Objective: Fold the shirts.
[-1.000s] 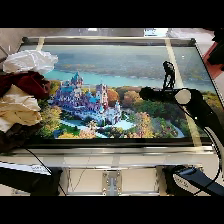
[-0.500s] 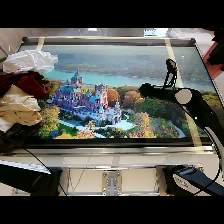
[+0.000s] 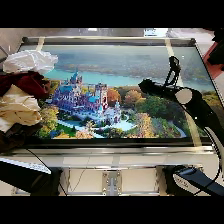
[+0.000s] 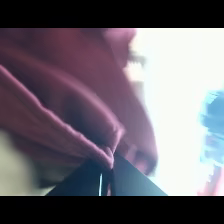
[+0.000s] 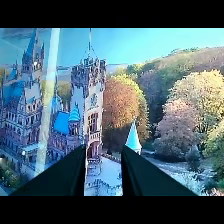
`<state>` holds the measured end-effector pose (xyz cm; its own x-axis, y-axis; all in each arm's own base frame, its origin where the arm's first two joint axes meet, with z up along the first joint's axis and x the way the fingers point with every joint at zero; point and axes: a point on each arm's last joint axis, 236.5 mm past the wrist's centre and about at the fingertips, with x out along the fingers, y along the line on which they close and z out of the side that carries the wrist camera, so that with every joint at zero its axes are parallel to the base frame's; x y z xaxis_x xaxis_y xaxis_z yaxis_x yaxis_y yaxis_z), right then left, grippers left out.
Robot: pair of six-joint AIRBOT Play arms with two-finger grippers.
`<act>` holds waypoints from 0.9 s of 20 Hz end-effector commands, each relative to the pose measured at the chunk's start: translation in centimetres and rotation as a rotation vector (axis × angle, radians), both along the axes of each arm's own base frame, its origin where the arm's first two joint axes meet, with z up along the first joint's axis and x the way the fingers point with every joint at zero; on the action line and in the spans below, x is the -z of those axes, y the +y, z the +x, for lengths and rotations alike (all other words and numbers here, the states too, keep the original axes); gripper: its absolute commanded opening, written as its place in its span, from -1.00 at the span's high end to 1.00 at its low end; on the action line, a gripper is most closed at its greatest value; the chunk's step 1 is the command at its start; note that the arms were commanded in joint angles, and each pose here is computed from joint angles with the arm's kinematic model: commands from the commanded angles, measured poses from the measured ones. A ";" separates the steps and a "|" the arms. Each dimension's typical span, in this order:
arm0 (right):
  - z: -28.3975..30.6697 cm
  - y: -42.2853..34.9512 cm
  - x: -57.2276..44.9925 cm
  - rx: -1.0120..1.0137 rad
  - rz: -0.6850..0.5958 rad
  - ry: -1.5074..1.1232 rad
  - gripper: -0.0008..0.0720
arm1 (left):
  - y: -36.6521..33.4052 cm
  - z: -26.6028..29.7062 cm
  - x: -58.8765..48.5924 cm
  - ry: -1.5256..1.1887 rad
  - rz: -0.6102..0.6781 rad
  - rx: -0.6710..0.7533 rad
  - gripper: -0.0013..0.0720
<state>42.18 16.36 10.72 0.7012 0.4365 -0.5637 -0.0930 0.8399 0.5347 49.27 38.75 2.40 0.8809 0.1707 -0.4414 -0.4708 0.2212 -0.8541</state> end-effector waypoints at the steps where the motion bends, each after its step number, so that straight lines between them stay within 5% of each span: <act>1: 0.9 -0.3 -0.9 0.026 0.011 -0.048 0.23 | -4.0 2.9 -8.9 -0.342 0.030 0.196 0.94; 6: 3.1 -1.8 -3.7 0.090 -0.010 -0.204 0.23 | -20.3 1.7 -22.7 -0.750 0.053 0.793 0.94; 12: 3.8 -5.6 -11.6 0.186 -0.062 -0.482 0.23 | -49.3 -3.5 -23.8 -0.646 0.072 1.548 0.94; 18: 0.5 -12.9 -18.3 0.307 -0.156 -0.602 0.23 | -73.8 -9.9 -16.9 -0.373 0.247 1.878 0.94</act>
<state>44.44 6.69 26.45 0.9759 0.1849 -0.1159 -0.1244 0.9077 0.4007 43.40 -25.37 22.66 0.0851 -0.9822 -0.1672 0.6007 0.1844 -0.7779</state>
